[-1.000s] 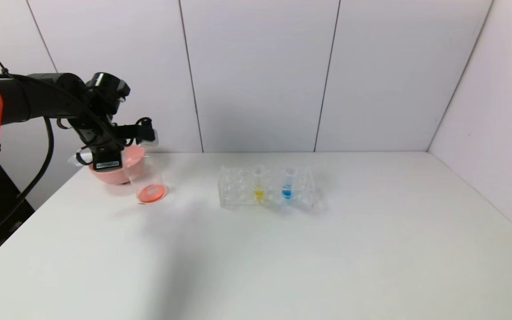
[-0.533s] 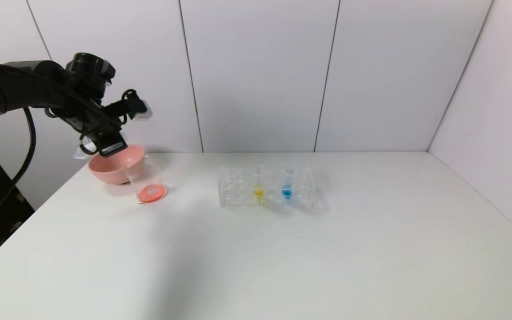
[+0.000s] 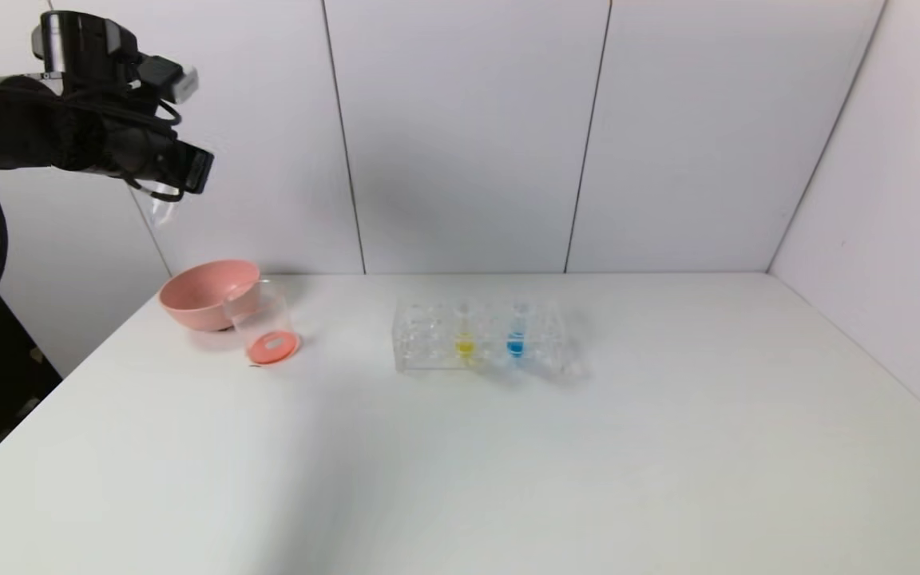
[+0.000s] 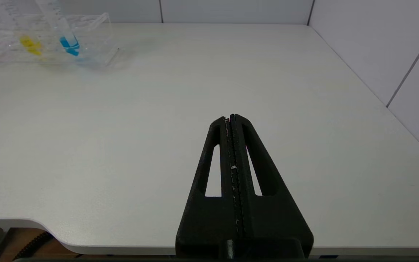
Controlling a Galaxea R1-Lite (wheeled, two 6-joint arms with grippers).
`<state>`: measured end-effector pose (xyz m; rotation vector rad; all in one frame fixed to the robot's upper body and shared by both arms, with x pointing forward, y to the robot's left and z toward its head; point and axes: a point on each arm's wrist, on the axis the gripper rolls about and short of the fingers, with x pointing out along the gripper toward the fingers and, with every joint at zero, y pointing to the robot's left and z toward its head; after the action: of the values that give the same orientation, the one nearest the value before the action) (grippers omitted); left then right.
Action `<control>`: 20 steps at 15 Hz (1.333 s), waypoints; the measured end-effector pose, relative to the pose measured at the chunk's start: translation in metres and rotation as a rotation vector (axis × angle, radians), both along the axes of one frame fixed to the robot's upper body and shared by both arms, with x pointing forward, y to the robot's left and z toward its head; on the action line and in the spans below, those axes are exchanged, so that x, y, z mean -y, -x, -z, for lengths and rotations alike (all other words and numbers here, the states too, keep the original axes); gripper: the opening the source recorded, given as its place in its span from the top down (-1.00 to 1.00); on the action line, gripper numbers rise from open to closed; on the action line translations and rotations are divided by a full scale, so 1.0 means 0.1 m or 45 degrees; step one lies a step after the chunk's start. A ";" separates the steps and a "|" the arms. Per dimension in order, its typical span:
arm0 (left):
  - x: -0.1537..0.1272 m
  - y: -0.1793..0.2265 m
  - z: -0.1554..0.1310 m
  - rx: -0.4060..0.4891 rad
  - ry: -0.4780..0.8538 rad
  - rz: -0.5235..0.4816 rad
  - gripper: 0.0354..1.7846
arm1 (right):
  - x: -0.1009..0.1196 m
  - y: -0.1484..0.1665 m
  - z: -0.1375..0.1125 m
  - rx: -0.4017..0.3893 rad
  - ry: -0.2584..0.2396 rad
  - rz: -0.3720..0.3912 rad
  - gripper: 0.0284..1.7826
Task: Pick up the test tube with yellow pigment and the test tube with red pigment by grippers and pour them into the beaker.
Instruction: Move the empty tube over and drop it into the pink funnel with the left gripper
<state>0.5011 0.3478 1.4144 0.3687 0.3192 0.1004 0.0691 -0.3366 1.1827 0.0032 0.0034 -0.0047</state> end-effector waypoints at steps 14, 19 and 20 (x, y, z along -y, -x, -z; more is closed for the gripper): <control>-0.54 -0.23 0.61 0.304 0.480 -0.285 0.44 | 0.00 0.00 0.00 0.000 0.000 0.000 0.91; -0.63 -0.48 1.07 0.260 0.495 -0.278 0.44 | 0.00 0.00 0.00 -0.001 0.001 0.000 0.91; -0.63 -0.52 1.14 0.243 0.496 -0.281 0.44 | 0.00 0.00 0.00 -0.001 0.000 -0.001 0.91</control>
<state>0.5534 0.4108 1.3005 -0.0641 0.1832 0.2834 0.0692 -0.3366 1.1826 0.0032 0.0038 -0.0043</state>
